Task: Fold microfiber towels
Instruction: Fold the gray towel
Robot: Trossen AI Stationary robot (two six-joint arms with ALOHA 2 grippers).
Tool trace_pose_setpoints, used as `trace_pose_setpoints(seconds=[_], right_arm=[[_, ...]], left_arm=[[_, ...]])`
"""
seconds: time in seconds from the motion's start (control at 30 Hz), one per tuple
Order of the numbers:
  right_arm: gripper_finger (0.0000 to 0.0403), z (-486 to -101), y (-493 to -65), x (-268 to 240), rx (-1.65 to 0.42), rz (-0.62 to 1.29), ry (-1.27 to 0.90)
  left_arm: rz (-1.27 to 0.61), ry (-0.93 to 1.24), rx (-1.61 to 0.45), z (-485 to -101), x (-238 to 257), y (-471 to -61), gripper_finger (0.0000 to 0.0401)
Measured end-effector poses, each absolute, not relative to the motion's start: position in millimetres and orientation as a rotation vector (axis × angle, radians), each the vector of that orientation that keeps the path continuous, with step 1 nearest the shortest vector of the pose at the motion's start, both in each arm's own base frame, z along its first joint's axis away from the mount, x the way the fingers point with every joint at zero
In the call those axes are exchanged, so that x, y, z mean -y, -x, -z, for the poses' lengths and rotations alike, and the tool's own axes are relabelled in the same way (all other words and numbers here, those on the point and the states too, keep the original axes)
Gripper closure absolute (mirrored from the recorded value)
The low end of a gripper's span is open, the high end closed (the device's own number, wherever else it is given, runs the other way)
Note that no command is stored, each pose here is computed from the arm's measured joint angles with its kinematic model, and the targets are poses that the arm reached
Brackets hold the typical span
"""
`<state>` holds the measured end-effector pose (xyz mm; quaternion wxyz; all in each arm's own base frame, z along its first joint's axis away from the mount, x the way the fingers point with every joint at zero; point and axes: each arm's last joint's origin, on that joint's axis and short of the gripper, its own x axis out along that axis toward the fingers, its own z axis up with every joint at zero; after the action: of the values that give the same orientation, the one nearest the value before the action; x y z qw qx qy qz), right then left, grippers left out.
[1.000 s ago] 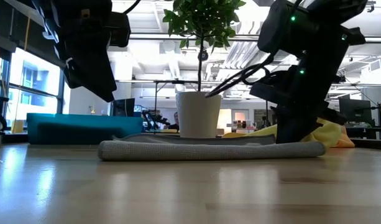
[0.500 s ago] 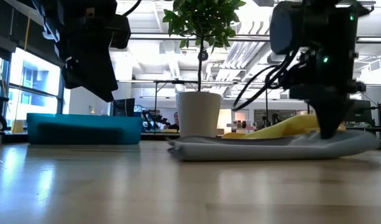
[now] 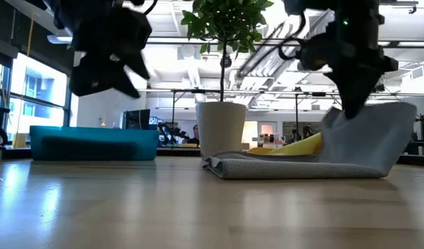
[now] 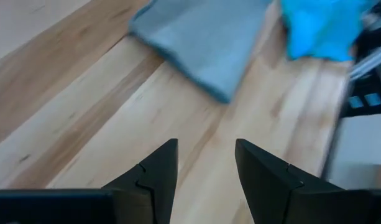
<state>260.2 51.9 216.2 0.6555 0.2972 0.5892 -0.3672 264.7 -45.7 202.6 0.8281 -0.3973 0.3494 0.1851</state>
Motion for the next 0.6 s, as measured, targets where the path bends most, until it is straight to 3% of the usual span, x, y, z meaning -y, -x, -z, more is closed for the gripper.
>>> trace_pose_setpoints(seconds=[0.3,0.6], right_arm=[[0.0403,-221.3,-276.8,-60.8,-1.156,0.827,-0.843],[0.0403,-206.1,-298.3,-64.9,-1.026,0.868,-0.977]], left_arm=[[-0.249,0.783,-0.621,-232.6,45.0,-257.4,0.0252],[-0.145,0.662,-0.473,-277.2,34.6,-223.5,0.0252]])
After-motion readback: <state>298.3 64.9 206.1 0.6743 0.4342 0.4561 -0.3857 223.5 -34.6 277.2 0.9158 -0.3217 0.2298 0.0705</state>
